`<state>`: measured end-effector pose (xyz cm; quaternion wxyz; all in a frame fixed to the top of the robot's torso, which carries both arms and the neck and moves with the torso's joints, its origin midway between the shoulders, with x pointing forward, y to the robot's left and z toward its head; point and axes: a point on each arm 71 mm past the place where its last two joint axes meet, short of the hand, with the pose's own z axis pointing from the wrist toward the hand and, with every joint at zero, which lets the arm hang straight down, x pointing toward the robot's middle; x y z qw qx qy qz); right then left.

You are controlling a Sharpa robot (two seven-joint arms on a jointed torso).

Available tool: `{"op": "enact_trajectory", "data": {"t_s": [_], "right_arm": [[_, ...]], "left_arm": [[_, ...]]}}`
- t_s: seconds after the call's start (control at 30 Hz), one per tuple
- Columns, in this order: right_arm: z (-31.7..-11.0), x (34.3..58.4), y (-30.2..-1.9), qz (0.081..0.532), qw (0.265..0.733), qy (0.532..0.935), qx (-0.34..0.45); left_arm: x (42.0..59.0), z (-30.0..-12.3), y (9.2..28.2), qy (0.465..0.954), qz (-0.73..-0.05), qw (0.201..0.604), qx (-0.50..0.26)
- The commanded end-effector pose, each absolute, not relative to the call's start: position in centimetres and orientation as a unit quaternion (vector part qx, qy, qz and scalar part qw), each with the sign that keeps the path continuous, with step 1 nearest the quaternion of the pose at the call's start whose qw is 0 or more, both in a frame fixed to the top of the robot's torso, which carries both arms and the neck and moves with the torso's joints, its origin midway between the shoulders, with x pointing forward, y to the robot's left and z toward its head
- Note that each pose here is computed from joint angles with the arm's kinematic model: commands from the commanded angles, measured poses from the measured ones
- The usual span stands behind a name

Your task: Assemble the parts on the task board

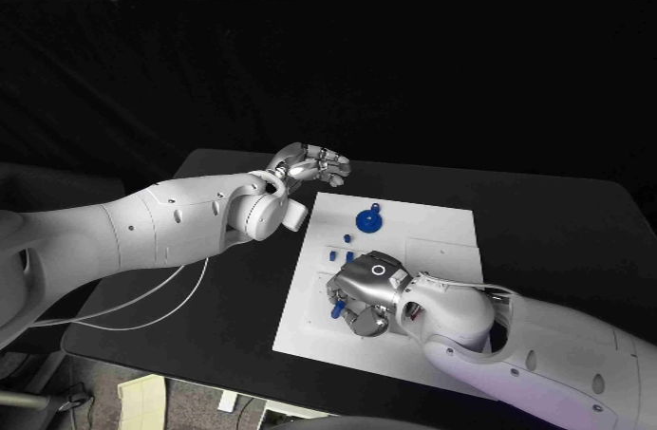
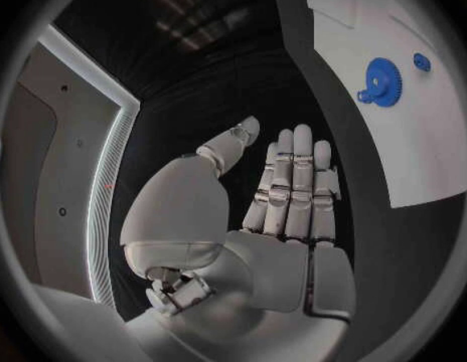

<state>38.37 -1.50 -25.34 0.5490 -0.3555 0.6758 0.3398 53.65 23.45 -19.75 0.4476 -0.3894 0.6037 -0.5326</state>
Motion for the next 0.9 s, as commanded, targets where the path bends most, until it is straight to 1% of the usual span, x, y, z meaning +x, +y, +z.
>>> {"op": "enact_trajectory", "data": {"t_s": [0.03,0.4,0.73,0.9], "right_arm": [[-25.53,38.22,-1.41,0.331,0.545,0.677,-0.367],[-25.67,37.77,-0.69,0.337,0.539,0.676,-0.373],[-26.12,37.58,-0.58,0.334,0.526,0.686,-0.376],[-26.12,37.7,-0.69,0.339,0.528,0.687,-0.366]], "left_arm": [[53.64,-19.64,23.21,0.602,-0.541,0.442,-0.386],[53.64,-19.66,23.07,0.603,-0.541,0.441,-0.386],[53.62,-19.67,23.04,0.604,-0.542,0.439,-0.386],[53.63,-19.68,23.08,0.604,-0.541,0.44,-0.386]]}}
